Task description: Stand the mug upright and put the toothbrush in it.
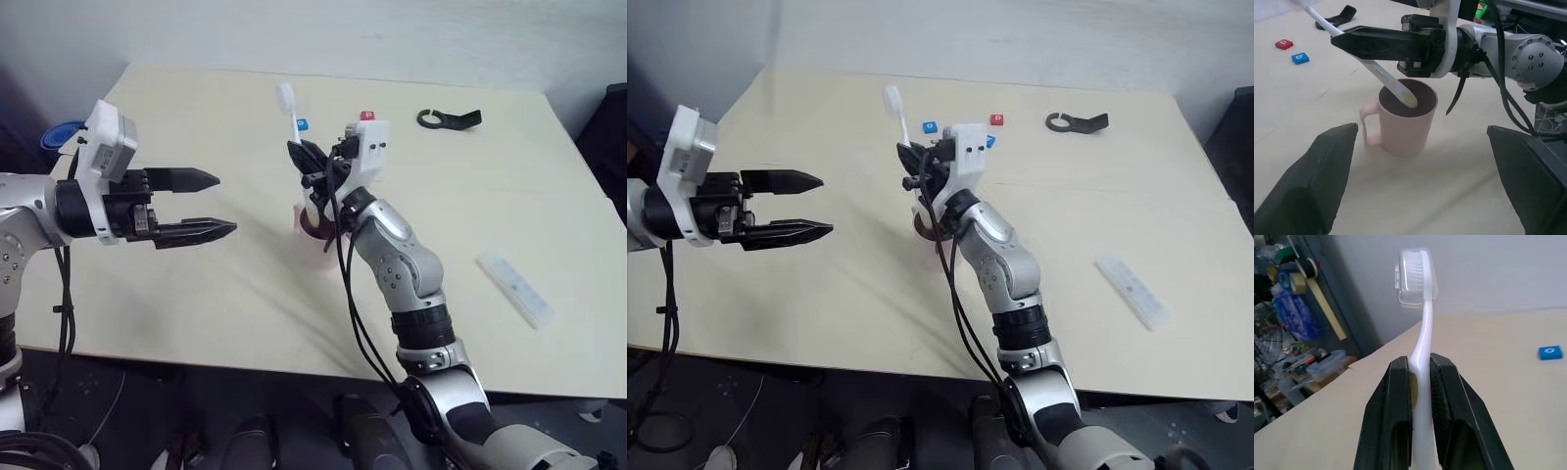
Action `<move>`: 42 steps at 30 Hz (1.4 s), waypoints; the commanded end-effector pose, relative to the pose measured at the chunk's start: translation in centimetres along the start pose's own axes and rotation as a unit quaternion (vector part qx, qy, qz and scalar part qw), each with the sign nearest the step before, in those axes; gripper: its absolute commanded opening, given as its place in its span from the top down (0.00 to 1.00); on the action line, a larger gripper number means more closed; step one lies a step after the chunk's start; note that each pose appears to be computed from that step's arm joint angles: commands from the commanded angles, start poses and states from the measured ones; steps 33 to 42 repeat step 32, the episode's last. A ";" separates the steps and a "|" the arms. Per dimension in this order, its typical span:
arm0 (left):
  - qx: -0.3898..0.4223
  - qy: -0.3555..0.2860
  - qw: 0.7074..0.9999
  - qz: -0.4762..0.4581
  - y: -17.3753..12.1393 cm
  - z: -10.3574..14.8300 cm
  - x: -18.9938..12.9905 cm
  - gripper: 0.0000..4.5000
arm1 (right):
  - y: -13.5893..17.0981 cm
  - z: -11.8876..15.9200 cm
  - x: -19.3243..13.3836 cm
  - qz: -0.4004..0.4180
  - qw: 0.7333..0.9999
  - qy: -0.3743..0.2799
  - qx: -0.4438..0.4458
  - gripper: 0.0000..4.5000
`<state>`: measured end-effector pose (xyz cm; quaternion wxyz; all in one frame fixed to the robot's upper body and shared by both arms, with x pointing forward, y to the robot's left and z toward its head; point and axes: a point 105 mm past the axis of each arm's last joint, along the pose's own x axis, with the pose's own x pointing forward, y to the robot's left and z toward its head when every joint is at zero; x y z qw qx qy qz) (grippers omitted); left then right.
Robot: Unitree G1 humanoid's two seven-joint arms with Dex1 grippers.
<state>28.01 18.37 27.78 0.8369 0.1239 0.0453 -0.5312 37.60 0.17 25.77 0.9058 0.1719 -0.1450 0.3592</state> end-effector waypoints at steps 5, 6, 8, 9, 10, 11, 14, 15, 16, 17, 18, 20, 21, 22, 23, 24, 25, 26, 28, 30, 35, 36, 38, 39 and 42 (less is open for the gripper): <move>0.027 -0.010 1.000 0.003 -0.3 1.5 -0.3 0.00 | 1.1 1.2 -0.8 0.029 0.999 -0.032 0.002 0.75; 0.027 -0.011 1.000 0.003 -0.3 1.5 -0.2 0.00 | 1.2 1.3 -0.9 0.032 0.999 -0.036 0.007 0.67; 0.029 -0.020 0.999 0.007 0.0 1.8 0.1 0.00 | 1.3 2.0 -1.5 0.030 0.998 -0.051 0.001 0.53; 0.029 -0.028 0.999 0.014 0.4 2.1 0.2 0.00 | 1.2 2.5 -2.0 0.025 0.998 -0.058 -0.006 0.45; 0.028 -0.034 0.999 0.019 0.7 2.3 0.3 0.00 | 1.1 2.9 -2.6 0.020 0.998 -0.061 -0.015 0.37; 0.027 -0.039 0.999 0.022 0.9 2.4 0.3 0.00 | 0.8 3.3 -3.2 0.013 0.998 -0.063 -0.028 0.30; 0.023 -0.044 0.999 0.023 1.0 2.5 0.2 0.00 | -0.3 5.4 -5.5 -0.001 0.997 -0.061 -0.054 0.07; 0.022 -0.045 0.999 0.022 1.0 2.4 0.1 0.00 | -0.5 6.0 -6.4 0.001 0.997 -0.052 -0.064 0.01; 0.021 -0.044 0.999 0.021 1.0 2.3 0.1 0.00 | -0.6 6.7 -7.4 0.014 0.996 -0.034 -0.081 0.01; 0.020 -0.042 0.999 0.020 1.0 2.1 0.2 0.00 | -0.7 7.0 -8.4 0.038 0.994 -0.005 -0.097 0.01; 0.018 -0.038 0.999 0.016 1.0 1.8 0.2 0.00 | -0.8 7.0 -9.8 0.069 0.990 0.042 -0.114 0.01; 0.017 -0.032 0.999 0.010 0.9 1.4 0.1 0.00 | -1.5 6.7 -12.4 0.116 0.973 0.144 -0.141 0.01; 0.017 -0.030 0.999 0.007 0.9 1.2 -0.1 0.00 | -2.4 6.2 -14.3 0.134 0.956 0.214 -0.150 0.01; 0.018 -0.032 0.999 0.006 1.1 1.1 -0.3 0.00 | -3.5 6.0 -15.9 0.137 0.942 0.264 -0.156 0.01; 0.015 -0.034 0.999 0.007 1.3 1.0 -0.5 0.00 | -4.7 5.8 -17.4 0.132 0.928 0.311 -0.157 0.01; 0.013 -0.036 0.999 0.009 1.6 1.0 -0.8 0.00 | -5.7 5.9 -18.7 0.130 0.916 0.347 -0.153 0.01; 0.012 -0.034 0.999 0.012 2.0 0.8 -1.1 0.00 | -6.5 6.3 -19.6 0.136 0.908 0.363 -0.159 0.01; 0.012 -0.033 0.999 0.013 2.3 0.7 -1.3 0.00 | -6.9 6.7 -20.2 0.143 0.902 0.373 -0.163 0.01; 0.017 -0.027 0.999 0.014 2.7 0.5 -1.6 0.00 | -7.7 7.2 -20.8 0.141 0.898 0.387 -0.158 0.01; 0.022 -0.022 0.999 0.014 3.0 0.5 -2.0 0.00 | -8.5 8.1 -20.5 0.131 0.897 0.385 -0.171 0.01; 0.023 -0.019 0.999 0.010 3.0 0.4 -2.2 0.00 | -8.8 8.9 -19.8 0.127 0.902 0.371 -0.179 0.01; 0.023 -0.019 0.999 0.010 3.0 0.4 -2.2 0.00 | -8.8 8.9 -19.8 0.127 0.902 0.371 -0.179 0.01; 0.023 -0.019 0.999 0.010 3.0 0.4 -2.2 0.00 | -8.8 8.9 -19.8 0.127 0.902 0.371 -0.179 0.01; 0.023 -0.019 0.999 0.010 3.0 0.4 -2.2 0.00 | -8.8 8.9 -19.8 0.127 0.902 0.371 -0.179 0.01; 0.023 -0.019 0.999 0.010 3.0 0.4 -2.2 0.00 | -8.8 8.9 -19.8 0.127 0.902 0.371 -0.179 0.01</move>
